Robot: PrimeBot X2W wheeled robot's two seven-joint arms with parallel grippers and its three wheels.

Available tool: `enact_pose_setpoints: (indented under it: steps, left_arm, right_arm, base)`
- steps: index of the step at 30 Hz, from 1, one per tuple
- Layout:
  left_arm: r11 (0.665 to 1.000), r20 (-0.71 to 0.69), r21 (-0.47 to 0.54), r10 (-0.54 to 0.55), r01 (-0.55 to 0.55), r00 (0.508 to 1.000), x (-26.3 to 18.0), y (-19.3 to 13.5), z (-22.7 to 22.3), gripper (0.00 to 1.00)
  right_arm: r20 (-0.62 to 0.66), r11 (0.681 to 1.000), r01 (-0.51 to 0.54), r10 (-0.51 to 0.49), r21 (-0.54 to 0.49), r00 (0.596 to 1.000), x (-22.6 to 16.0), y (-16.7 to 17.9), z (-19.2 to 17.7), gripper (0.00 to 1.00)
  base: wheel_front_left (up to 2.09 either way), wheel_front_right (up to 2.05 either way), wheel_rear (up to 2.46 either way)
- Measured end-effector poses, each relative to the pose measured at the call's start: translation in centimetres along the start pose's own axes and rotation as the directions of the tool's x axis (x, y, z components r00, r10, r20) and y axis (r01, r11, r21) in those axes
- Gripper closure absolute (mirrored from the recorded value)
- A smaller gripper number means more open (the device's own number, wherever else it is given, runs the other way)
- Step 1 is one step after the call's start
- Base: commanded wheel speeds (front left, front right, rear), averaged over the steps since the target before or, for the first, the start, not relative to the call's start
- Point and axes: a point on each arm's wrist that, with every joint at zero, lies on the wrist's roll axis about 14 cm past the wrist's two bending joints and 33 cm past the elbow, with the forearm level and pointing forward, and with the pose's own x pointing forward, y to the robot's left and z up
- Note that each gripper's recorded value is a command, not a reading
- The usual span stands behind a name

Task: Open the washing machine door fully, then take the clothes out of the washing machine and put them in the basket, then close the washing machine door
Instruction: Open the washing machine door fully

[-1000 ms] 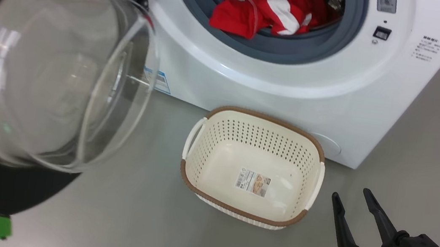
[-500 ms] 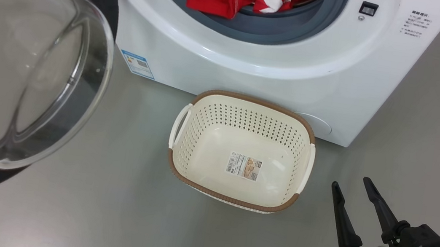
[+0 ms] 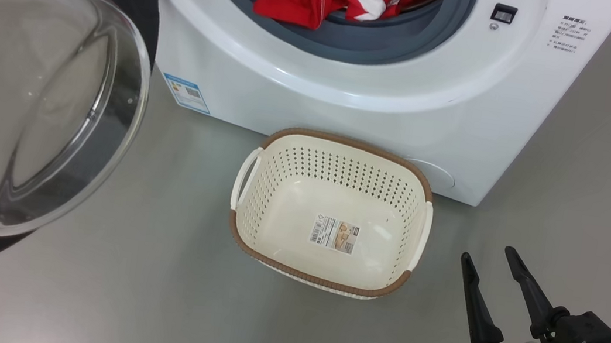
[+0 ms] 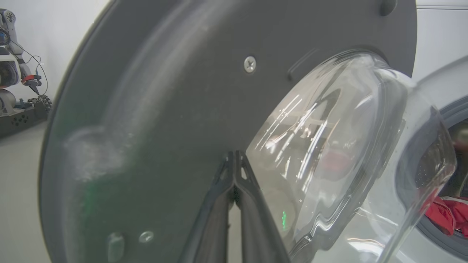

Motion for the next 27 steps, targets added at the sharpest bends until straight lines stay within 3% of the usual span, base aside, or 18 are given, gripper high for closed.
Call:
enact_pose_setpoints:
  steps: [16,21,24,27]
  left_arm:
    - [0.995,-0.042,-0.023,-0.096,0.095,0.995,-5.1,-1.6,-1.4,1.0]
    - [0.99,-0.055,-0.045,-0.137,0.135,0.989,-6.4,-2.6,-1.8,0.76]
    - [0.981,-0.07,-0.069,-0.185,0.18,0.98,-7.1,-4.1,-2.3,0.56]
    - [0.97,-0.093,-0.085,-0.234,0.227,0.968,-8.0,-5.6,-3.1,0.5]
  right_arm:
    - [0.066,0.999,-0.022,0.024,-0.023,0.998,-0.9,1.7,2.7,0.0]
    - [0.083,0.999,-0.014,0.016,-0.029,0.996,-1.4,1.5,3.3,0.0]
    - [0.078,1.0,0.003,-0.001,-0.028,0.997,-2.1,1.1,3.1,0.0]
    - [0.085,0.999,0.024,-0.022,-0.027,0.996,-2.5,0.6,3.3,0.0]
  base:
    - [0.0,0.0,0.0]
    - [0.0,0.0,0.0]
    - [0.0,0.0,0.0]
    - [0.0,0.0,0.0]
